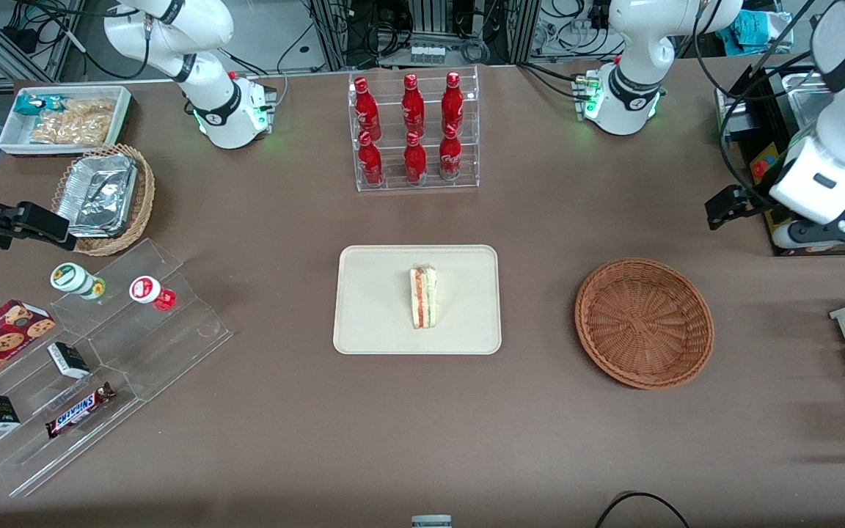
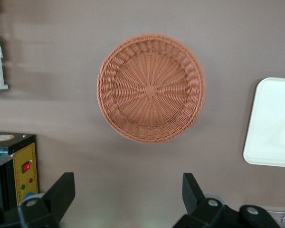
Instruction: Place sandwich from basket to tray
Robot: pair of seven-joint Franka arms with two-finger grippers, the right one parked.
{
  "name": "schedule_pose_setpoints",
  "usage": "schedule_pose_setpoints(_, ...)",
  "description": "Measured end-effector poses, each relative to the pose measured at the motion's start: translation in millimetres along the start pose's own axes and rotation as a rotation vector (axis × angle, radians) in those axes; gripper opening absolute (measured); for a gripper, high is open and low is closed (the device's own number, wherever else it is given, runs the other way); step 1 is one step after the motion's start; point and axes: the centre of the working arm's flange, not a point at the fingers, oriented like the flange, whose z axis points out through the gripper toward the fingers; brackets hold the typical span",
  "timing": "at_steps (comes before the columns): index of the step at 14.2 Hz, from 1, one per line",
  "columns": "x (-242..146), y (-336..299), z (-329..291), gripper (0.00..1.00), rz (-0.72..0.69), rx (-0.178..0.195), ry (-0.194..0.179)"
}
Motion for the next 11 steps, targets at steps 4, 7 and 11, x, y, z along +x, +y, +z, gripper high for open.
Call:
schedule_pose_setpoints(4, -0.6, 4.9, -14.5, 1.0, 0.009, -0.003, 0.021)
schedule_pose_setpoints(7, 0.6, 5.0, -12.0, 1.0, 0.009, -0.003, 0.016)
schedule_pose_setpoints(11, 0.9, 5.0, -11.7, 1.0, 0.009, -0.003, 0.016)
